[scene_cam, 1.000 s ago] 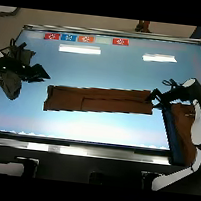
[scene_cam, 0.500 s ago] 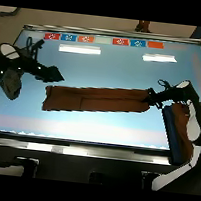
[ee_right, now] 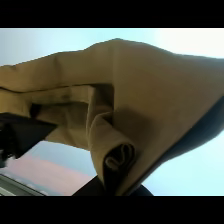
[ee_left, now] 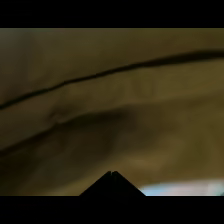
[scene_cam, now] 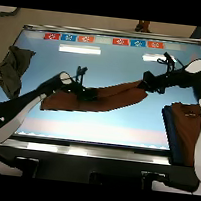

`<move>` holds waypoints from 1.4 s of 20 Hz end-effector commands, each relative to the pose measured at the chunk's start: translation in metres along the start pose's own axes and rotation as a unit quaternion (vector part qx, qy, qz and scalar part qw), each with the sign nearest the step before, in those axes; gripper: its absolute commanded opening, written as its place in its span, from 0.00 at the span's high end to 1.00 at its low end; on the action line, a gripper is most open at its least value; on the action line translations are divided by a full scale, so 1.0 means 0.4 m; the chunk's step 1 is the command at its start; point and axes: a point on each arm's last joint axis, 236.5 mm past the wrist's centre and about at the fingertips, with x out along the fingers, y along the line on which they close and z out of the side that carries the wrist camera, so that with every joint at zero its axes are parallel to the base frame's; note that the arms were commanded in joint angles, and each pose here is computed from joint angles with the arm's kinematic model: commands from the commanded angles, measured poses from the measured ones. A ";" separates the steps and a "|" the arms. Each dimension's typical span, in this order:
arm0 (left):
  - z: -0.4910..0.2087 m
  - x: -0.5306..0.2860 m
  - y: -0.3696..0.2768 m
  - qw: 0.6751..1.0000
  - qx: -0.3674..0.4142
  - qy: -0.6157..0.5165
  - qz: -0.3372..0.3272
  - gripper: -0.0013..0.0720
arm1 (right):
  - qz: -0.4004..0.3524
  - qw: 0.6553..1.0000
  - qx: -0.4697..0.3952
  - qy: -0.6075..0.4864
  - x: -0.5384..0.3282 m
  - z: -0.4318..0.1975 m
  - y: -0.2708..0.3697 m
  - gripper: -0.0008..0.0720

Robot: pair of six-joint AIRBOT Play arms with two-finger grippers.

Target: Fold the shirts.

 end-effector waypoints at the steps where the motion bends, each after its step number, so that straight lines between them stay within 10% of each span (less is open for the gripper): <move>1: -0.014 0.128 -0.069 0.992 -0.100 0.002 -0.073 0.94 | 0.015 0.997 -0.063 -0.041 -0.116 -0.053 0.168 0.93; 11: 0.009 0.183 -0.264 0.968 -0.124 -0.047 -0.214 0.95 | 0.031 0.997 -0.048 -0.057 -0.212 -0.125 0.262 0.93; 22: 0.331 -0.845 0.042 0.917 0.012 -0.397 -0.051 0.95 | 0.178 0.984 0.010 0.015 0.337 -0.131 0.528 0.93; 28: 0.193 -0.931 0.088 0.930 0.080 -0.354 0.060 0.95 | 0.187 0.977 0.095 0.038 0.644 -0.220 0.546 0.92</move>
